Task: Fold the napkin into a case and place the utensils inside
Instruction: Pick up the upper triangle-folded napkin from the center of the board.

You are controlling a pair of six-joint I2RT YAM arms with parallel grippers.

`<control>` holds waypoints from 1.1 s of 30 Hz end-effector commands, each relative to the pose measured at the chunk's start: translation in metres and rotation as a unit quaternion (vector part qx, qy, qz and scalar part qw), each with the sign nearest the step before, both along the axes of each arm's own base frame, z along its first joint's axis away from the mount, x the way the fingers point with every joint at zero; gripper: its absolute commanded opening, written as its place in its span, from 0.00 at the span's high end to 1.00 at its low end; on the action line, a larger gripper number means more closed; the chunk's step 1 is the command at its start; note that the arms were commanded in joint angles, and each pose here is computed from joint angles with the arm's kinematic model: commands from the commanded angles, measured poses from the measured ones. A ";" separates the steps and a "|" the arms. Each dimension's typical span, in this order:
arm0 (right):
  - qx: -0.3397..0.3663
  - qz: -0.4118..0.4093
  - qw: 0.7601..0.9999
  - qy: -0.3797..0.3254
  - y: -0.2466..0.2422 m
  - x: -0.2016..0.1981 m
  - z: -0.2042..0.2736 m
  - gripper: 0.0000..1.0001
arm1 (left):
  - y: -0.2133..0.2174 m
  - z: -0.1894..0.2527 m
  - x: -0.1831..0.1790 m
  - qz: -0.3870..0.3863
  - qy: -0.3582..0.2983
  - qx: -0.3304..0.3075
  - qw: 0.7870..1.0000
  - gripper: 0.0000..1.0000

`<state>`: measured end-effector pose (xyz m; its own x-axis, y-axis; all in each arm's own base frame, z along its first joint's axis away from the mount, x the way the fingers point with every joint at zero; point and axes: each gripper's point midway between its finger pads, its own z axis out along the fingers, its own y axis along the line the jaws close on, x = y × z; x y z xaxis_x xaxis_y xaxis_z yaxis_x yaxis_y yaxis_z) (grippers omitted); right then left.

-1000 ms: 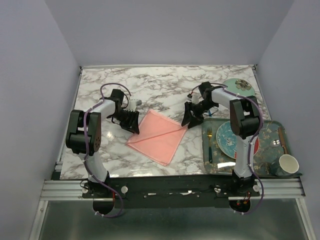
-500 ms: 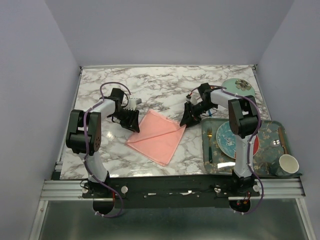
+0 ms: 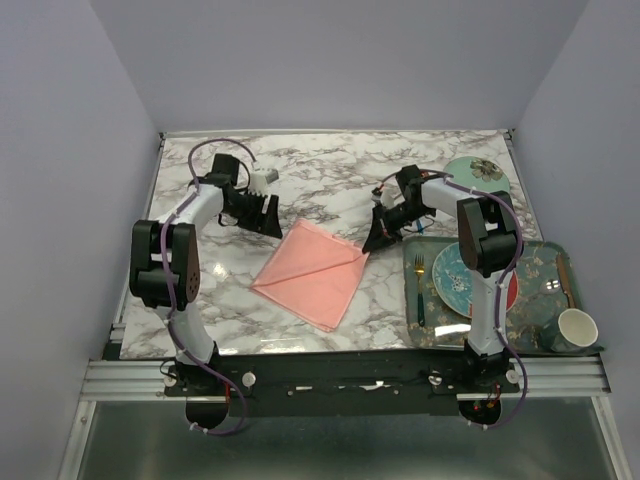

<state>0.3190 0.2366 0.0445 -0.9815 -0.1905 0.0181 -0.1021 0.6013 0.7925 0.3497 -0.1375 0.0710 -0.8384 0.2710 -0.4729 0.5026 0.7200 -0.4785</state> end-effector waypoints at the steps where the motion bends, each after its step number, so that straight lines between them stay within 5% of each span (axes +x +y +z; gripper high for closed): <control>1: 0.020 0.023 0.998 -0.049 0.005 0.010 0.010 0.99 | -0.009 0.046 0.049 -0.078 -0.117 -0.021 0.990 0.24; 13: 0.001 0.084 0.991 -0.105 0.009 0.015 0.002 0.99 | -0.054 0.025 0.090 -0.202 -0.129 -0.049 0.970 0.34; 26: -0.008 0.108 0.987 -0.122 0.007 0.013 0.000 1.00 | -0.046 -0.025 0.074 -0.236 -0.089 -0.001 0.968 0.29; 33: -0.010 0.119 0.985 -0.123 0.006 0.011 -0.002 0.99 | -0.049 -0.036 0.082 -0.223 -0.070 0.018 0.972 0.40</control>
